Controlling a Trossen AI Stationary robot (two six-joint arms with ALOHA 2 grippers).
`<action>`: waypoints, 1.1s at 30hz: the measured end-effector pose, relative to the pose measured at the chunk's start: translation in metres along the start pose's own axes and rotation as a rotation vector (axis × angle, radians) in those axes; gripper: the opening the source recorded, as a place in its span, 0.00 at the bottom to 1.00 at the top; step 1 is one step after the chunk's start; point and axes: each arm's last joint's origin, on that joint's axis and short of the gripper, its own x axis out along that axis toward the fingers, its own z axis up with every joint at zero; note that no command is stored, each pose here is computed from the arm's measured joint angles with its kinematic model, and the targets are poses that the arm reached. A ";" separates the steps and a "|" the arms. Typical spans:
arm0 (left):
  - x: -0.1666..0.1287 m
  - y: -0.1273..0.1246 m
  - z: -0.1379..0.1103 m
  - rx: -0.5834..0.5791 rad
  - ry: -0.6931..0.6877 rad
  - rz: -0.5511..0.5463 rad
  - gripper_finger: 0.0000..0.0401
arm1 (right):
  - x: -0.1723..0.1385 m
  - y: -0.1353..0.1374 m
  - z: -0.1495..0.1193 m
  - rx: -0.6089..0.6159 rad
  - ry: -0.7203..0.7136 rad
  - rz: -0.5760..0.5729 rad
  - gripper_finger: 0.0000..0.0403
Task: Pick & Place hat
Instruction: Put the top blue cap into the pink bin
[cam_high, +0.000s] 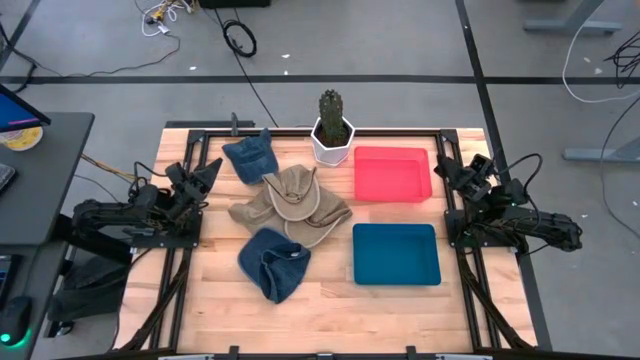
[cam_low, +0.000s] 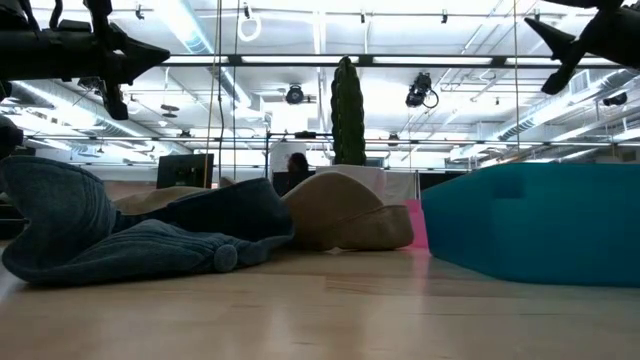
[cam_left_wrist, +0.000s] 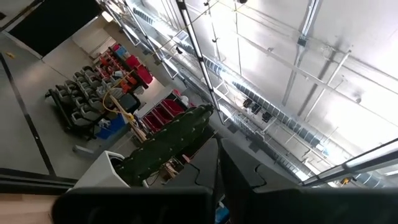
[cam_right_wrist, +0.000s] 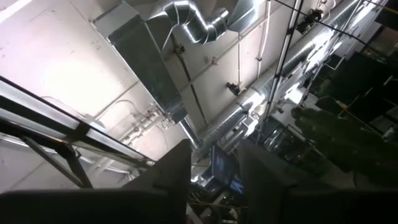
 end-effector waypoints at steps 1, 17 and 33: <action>0.000 0.000 0.000 0.000 0.000 0.001 0.05 | 0.000 0.000 0.000 0.000 0.000 0.000 0.37; 0.000 0.000 0.000 -0.018 -0.001 0.002 0.05 | -0.001 0.009 0.010 0.276 -0.092 0.107 0.44; 0.004 -0.021 0.025 0.031 -0.044 -0.069 0.01 | 0.011 0.015 0.013 0.136 -0.070 0.045 0.04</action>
